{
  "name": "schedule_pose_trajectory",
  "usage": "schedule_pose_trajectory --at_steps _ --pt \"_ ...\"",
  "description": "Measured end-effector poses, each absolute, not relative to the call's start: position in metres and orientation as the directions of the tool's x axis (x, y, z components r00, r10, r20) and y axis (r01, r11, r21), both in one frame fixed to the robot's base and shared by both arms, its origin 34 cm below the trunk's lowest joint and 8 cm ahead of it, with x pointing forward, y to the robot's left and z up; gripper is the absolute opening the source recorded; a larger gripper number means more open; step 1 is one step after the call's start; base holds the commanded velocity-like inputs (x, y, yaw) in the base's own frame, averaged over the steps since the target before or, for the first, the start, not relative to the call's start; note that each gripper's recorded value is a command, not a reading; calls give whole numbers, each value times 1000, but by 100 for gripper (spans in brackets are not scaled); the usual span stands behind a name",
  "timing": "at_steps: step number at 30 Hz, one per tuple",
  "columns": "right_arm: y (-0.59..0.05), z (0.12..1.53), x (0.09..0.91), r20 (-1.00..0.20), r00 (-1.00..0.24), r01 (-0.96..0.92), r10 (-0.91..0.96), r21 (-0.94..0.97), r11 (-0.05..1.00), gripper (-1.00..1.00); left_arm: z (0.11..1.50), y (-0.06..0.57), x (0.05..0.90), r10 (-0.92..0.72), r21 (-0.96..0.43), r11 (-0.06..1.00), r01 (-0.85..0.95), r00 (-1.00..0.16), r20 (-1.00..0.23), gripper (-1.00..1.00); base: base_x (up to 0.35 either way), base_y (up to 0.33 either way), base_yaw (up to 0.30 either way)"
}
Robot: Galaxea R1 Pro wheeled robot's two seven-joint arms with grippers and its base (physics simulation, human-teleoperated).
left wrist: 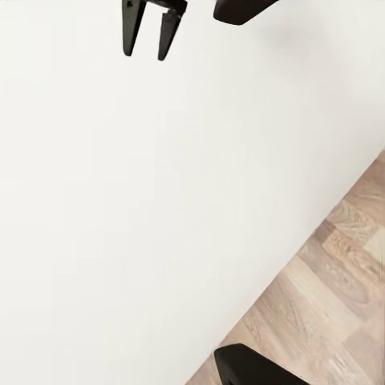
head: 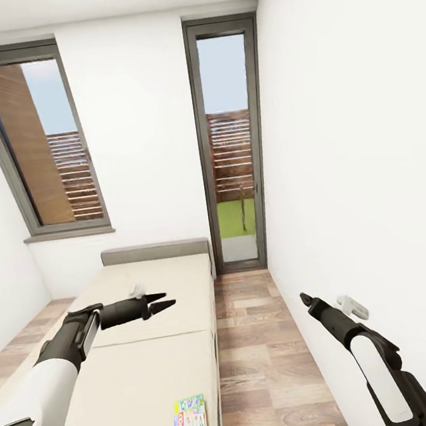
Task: Put all the toys in the child's room - the three board games (two on the bed and one on the table), the two jigsaw puzzles on the table, and the tennis ball on the table - inside the toy box on the table in the child's room.
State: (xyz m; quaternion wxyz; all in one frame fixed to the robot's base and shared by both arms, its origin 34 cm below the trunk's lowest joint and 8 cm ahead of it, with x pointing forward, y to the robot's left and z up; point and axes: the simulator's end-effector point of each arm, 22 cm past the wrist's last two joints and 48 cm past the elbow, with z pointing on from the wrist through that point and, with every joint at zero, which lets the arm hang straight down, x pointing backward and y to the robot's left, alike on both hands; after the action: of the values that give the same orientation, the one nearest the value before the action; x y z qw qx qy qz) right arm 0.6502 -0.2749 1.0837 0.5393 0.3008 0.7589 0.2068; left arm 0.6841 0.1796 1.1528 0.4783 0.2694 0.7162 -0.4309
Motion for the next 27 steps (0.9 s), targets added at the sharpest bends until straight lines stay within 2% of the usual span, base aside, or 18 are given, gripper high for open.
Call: schedule_pose_trajectory --at_steps 10,27 --pt "-275 1073 651 -689 -251 247 680 633 734 100 1131 196 709 -33 -364 599 713 -432 -901 100 0 0 0" --pt "-274 1057 653 -681 -273 265 679 625 734 100 1097 210 737 -45 -361 723 588 -481 -875 100 0 0 0"
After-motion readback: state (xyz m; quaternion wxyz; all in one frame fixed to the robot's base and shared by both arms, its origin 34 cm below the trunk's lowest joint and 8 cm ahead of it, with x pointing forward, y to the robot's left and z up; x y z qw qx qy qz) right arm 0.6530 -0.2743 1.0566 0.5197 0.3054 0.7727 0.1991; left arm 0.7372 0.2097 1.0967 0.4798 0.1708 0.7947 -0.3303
